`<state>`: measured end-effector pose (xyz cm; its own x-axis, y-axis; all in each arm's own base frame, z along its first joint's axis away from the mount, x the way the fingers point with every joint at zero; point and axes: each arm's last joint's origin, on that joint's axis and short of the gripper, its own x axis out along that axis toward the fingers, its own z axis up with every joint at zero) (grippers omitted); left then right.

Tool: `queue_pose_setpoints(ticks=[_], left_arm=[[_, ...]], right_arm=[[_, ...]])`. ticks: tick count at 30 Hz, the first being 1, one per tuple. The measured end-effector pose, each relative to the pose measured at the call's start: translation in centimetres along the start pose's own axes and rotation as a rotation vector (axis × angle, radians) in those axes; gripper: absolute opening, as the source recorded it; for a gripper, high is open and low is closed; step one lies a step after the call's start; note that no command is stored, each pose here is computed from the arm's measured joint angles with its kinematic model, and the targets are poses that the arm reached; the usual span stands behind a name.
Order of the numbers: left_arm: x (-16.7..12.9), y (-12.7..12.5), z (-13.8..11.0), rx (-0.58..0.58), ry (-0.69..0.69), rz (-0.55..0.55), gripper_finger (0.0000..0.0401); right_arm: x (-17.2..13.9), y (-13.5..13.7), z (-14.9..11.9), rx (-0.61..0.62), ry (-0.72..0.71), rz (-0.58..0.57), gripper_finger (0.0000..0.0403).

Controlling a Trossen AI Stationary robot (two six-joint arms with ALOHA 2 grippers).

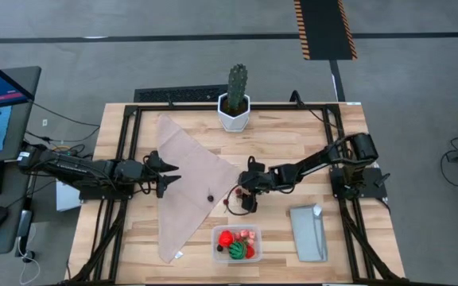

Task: Pick and placing Produce into tupperware
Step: Put the top red cherry into the transparent bin

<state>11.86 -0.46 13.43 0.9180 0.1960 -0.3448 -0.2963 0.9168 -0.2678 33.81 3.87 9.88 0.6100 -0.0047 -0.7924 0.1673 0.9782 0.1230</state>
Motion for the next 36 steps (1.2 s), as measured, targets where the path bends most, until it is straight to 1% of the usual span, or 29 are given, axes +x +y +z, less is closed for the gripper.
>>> queue_pose_setpoints(ticks=[4, 8, 12, 15, 22, 24, 26, 28, 32, 36], left_arm=[[0.0, 0.0, 0.0, 0.000, 0.001, 0.000, 0.0182], [0.0, 0.0, 0.0, 0.000, 0.001, 0.000, 0.0182], [0.0, 0.0, 0.0, 0.000, 0.001, 0.000, 0.0182], [0.0, 0.0, 0.0, 0.000, 0.001, 0.000, 0.0182], [0.0, 0.0, 0.0, 0.000, 0.001, 0.000, 0.0182], [0.0, 0.0, 0.0, 0.000, 0.001, 0.000, 0.0182], [0.0, 0.0, 0.0, 0.000, 0.001, 0.000, 0.0182], [0.0, 0.0, 0.0, 0.000, 0.001, 0.000, 0.0182], [0.0, 0.0, 0.0, 0.000, 0.001, 0.000, 0.0182], [0.0, 0.0, 0.0, 0.000, 0.001, 0.000, 0.0182]], right_arm=[[0.7, 0.6, 0.6, -0.016, -0.001, 0.006, 0.0290], [0.6, 1.0, 1.1, -0.029, -0.002, 0.020, 0.0288], [0.6, 0.9, 1.2, -0.025, 0.019, 0.017, 0.0266], [0.6, 0.8, 1.1, -0.015, 0.034, 0.013, 0.0230], [0.6, 0.8, 1.0, -0.009, 0.039, 0.008, 0.0116], [0.6, 0.8, 1.0, -0.008, 0.040, 0.010, 0.0091], [0.6, 0.9, 1.1, -0.007, 0.034, 0.019, 0.0075], [0.1, 1.1, 1.5, -0.006, 0.022, 0.032, 0.0070], [-1.1, 1.6, 2.2, -0.009, 0.020, 0.084, 0.0072], [-3.8, 2.0, 4.1, -0.011, -0.078, 0.098, 0.0075]])
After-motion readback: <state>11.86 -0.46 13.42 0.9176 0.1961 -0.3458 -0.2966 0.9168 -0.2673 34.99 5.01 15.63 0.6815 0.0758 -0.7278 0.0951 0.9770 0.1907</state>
